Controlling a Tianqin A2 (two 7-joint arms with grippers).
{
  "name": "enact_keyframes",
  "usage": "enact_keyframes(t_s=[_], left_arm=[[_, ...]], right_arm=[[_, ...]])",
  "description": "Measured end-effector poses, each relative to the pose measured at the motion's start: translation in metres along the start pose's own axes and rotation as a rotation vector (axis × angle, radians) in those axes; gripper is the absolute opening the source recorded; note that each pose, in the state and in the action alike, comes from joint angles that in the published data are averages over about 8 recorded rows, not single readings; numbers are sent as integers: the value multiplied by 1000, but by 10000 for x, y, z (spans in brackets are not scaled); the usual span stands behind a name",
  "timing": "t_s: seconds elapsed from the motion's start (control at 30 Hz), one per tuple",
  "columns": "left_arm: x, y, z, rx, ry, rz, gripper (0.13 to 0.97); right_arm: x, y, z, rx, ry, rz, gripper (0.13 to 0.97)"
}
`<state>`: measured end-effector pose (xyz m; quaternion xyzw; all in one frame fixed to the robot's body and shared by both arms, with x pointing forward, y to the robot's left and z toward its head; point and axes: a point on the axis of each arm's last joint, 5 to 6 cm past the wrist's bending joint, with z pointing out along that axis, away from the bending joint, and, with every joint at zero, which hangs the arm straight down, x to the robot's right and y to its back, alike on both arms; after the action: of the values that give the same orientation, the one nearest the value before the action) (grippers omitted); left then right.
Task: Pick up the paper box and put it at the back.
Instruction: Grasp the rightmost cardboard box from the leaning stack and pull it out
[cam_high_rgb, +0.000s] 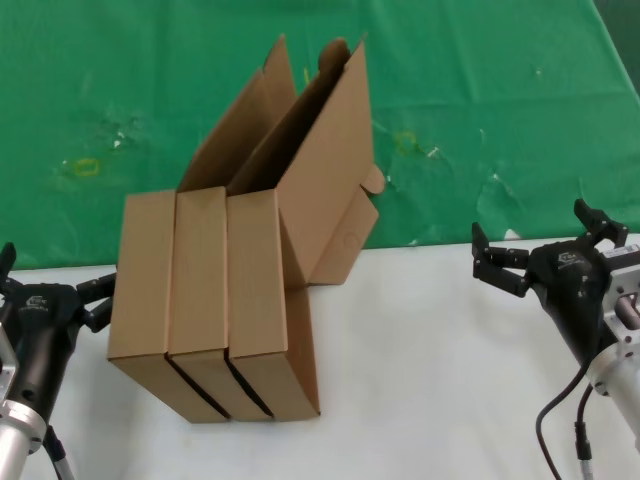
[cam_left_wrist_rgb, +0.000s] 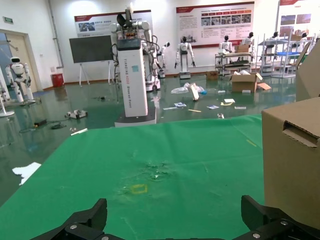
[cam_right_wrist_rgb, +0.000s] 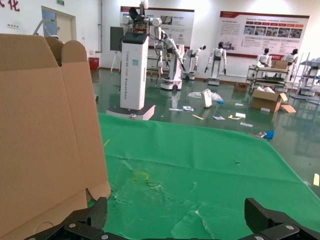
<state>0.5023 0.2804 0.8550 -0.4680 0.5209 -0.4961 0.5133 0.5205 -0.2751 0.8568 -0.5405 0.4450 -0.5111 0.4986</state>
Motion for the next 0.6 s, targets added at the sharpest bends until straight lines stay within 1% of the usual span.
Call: enact_keyframes(t_s=[0.17, 0.3, 0.33, 0.47, 0.6], left_arm=[[0, 0, 0, 0, 0, 0, 917], [0, 0, 0, 0, 0, 0, 879], [0, 0, 0, 0, 0, 0, 879], [0, 0, 0, 0, 0, 0, 805], [0, 0, 0, 0, 0, 0, 731]], right_arm=[[-7, -2, -5, 3, -12, -2, 966], [-33, -11, -32, 19, -78, -8, 966], [-40, -14, -42, 26, -106, -11, 966], [-46, -26, -93, 62, -259, -20, 966], [0, -30, -132, 93, -463, -46, 966]])
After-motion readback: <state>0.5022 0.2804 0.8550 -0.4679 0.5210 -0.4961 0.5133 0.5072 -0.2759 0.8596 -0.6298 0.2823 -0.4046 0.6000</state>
